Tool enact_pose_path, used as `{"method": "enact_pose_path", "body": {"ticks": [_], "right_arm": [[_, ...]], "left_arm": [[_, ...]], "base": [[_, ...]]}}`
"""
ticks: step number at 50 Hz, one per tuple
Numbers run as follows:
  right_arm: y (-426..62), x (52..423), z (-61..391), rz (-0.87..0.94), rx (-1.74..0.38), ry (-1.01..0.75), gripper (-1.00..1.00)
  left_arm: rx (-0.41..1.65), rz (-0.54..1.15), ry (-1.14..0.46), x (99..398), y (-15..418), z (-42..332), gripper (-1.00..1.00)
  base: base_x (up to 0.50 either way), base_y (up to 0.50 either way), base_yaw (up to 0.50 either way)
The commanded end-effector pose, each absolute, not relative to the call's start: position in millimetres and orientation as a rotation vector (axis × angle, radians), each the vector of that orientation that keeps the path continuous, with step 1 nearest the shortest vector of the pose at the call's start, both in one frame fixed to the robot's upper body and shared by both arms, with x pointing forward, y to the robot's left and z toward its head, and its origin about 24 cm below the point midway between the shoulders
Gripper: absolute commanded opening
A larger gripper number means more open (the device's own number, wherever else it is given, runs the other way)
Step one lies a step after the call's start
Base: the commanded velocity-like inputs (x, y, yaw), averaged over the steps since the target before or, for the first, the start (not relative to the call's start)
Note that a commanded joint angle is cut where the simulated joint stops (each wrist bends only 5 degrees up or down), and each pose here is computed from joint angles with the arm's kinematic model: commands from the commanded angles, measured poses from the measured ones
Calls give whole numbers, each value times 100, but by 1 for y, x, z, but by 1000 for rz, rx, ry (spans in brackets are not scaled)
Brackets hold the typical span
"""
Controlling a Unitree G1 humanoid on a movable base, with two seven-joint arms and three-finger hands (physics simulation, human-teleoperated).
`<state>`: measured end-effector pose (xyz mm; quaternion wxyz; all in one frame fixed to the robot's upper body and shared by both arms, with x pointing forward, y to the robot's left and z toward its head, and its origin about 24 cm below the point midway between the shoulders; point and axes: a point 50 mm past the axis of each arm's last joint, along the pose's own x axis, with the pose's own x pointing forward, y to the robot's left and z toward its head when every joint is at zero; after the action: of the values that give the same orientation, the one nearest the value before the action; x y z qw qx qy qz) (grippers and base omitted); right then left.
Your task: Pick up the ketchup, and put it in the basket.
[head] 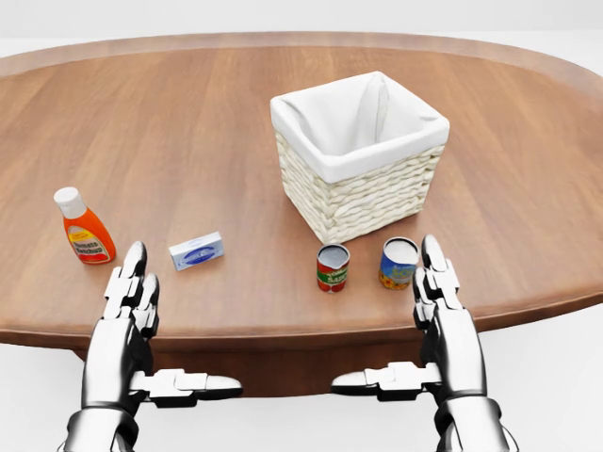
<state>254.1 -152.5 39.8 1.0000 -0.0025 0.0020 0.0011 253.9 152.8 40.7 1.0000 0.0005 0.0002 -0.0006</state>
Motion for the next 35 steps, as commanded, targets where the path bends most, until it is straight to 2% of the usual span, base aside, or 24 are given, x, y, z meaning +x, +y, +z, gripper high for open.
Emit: {"method": "enact_pose_path", "body": {"ticks": [1,17,24,28,35], "right_arm": [[-158,255,37,9,-20,14,100],[-156,252,41,18,-26,5,100],[-155,232,72,-10,-90,-80,100],[-149,213,100,6,-120,-196,100],[-146,200,115,18,-143,-258,100]], "left_arm": [[4,-4,1,254,159,40,100],[5,-6,-4,253,159,43,100],[4,-12,-65,232,159,68,100],[7,-10,-168,216,161,93,100],[11,-10,-265,197,163,117,100]], "base": [[0,0,0],[0,0,0],[0,0,0],[0,0,0],[0,0,0]]}}
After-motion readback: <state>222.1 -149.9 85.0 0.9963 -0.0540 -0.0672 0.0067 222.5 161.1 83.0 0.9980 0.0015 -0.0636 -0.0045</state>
